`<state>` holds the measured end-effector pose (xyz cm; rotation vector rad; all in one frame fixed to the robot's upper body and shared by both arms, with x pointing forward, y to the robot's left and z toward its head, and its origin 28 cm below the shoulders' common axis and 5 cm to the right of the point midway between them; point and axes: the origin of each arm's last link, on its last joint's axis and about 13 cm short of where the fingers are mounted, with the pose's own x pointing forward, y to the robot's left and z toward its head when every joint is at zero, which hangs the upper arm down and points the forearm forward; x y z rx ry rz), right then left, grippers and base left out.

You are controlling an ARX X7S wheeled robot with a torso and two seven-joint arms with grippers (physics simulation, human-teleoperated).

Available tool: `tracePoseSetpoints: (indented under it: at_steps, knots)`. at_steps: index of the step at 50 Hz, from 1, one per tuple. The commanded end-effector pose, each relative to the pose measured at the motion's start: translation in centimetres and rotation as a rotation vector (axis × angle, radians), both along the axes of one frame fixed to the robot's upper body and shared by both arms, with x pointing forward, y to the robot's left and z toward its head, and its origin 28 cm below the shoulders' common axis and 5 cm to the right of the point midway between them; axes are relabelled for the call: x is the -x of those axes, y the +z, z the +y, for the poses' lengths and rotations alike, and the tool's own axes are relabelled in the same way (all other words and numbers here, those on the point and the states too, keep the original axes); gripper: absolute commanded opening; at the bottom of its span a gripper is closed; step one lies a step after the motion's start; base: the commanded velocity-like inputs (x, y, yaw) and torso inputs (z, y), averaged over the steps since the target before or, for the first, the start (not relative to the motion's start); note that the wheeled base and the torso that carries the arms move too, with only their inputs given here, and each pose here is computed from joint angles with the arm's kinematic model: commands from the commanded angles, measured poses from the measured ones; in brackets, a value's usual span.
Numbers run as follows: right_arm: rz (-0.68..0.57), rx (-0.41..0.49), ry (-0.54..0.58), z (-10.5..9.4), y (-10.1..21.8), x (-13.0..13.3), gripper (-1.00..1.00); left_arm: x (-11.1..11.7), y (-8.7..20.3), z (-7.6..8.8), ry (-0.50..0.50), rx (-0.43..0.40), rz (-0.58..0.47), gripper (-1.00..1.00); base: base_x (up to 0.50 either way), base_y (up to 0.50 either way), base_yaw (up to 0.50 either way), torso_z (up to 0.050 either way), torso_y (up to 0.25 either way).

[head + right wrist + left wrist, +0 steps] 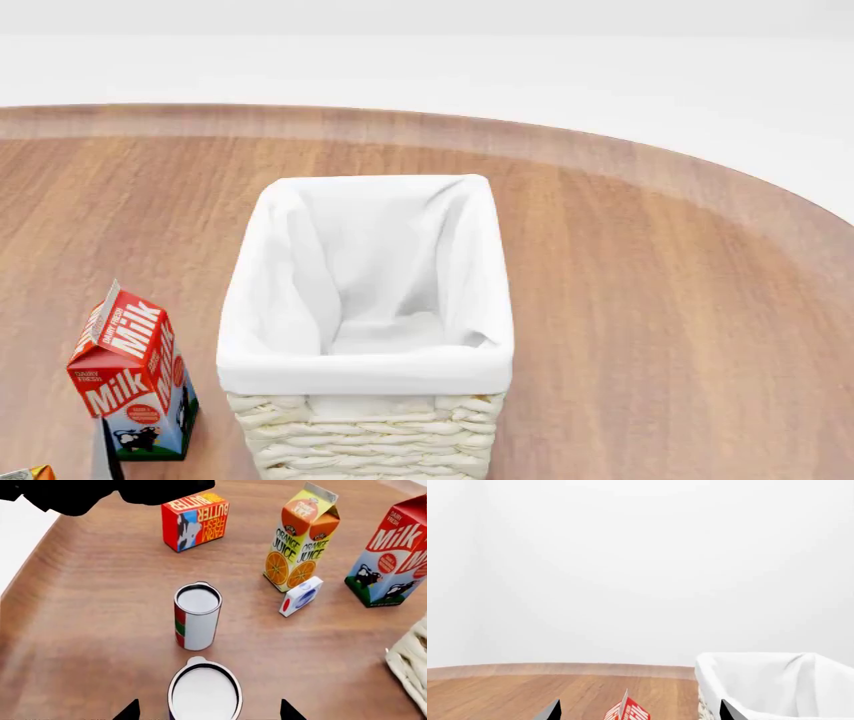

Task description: Pick up the alphabet soup, and put it in the basket.

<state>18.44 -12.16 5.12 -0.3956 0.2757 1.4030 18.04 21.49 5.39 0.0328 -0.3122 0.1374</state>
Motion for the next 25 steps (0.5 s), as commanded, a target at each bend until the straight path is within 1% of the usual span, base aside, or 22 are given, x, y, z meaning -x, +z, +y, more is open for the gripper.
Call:
tracePoseSetpoints:
  at_steps: [1,25]
  knots:
    - [0.005,0.017,0.011,0.4,-0.3,-0.2,1.0,0.0,0.0,0.0,0.0,0.001,-0.001,1.0,0.0,0.0,0.0,0.0,0.0]
    - [0.011,0.055,0.018,1.1,-1.4,-1.0,1.0,0.0,0.1,0.1,-0.001,0.001,-0.002,1.0,0.0,0.0,0.0,0.0,0.0]
